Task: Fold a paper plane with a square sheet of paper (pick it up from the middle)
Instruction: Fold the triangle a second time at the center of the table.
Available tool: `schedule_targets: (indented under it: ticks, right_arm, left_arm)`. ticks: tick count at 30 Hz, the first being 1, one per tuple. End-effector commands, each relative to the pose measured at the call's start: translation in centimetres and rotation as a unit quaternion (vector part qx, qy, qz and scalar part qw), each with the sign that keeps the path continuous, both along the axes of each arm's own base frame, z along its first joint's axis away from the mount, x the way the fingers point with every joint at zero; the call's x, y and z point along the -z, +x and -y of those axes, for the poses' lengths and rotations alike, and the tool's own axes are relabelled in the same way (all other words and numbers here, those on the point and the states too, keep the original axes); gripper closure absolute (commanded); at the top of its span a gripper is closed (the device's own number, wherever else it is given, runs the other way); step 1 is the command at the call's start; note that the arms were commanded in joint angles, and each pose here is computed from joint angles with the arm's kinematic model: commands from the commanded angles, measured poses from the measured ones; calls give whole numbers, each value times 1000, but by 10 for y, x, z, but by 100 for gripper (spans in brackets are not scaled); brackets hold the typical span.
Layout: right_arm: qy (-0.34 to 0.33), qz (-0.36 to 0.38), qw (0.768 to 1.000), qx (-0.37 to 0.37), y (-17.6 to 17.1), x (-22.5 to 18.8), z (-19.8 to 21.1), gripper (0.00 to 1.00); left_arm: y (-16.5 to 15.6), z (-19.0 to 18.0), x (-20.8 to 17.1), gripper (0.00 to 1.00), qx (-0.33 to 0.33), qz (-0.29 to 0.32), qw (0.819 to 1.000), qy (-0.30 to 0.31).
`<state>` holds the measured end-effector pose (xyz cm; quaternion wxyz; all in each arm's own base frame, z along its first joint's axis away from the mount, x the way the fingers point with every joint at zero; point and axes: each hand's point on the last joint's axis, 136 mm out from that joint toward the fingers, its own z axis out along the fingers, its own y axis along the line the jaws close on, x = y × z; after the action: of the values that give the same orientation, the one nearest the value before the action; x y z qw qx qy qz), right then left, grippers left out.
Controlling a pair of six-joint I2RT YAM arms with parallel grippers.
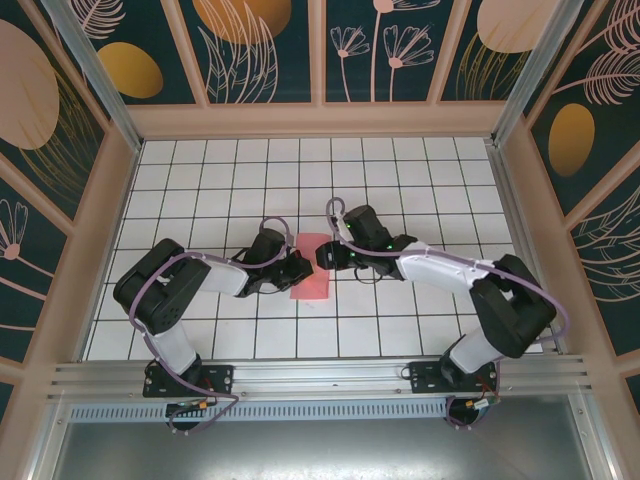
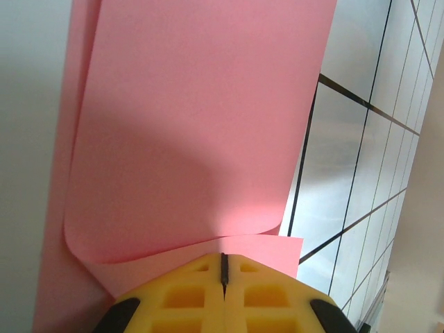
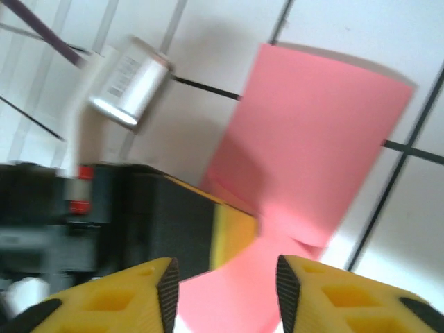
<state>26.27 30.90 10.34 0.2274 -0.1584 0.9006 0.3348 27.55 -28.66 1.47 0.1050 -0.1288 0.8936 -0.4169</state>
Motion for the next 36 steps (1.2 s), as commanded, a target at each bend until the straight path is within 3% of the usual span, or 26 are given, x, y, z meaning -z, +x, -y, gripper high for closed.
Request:
schedule_targets:
  ticks: [1, 3, 8, 26, 36]
  right_arm:
    - [85, -78, 993, -5, -25, -3, -14, 68]
    - [102, -108, 989, -1, -34, 2, -18, 80]
    - [86, -134, 987, 13, -40, 17, -17, 89]
    - [50, -190, 981, 6, -42, 55, -29, 86]
    - [14, -173, 985, 19, -41, 55, -24, 85]
  left_arm:
    - [-11, -13, 25, 100, 3, -22, 999, 36]
    - [-11, -12, 25, 100, 3, -23, 999, 35]
    - [-11, -12, 23, 100, 5, -21, 999, 34]
    - [-12, -10, 22, 100, 10, -21, 999, 30]
    - [-11, -9, 21, 100, 11, -21, 999, 29]
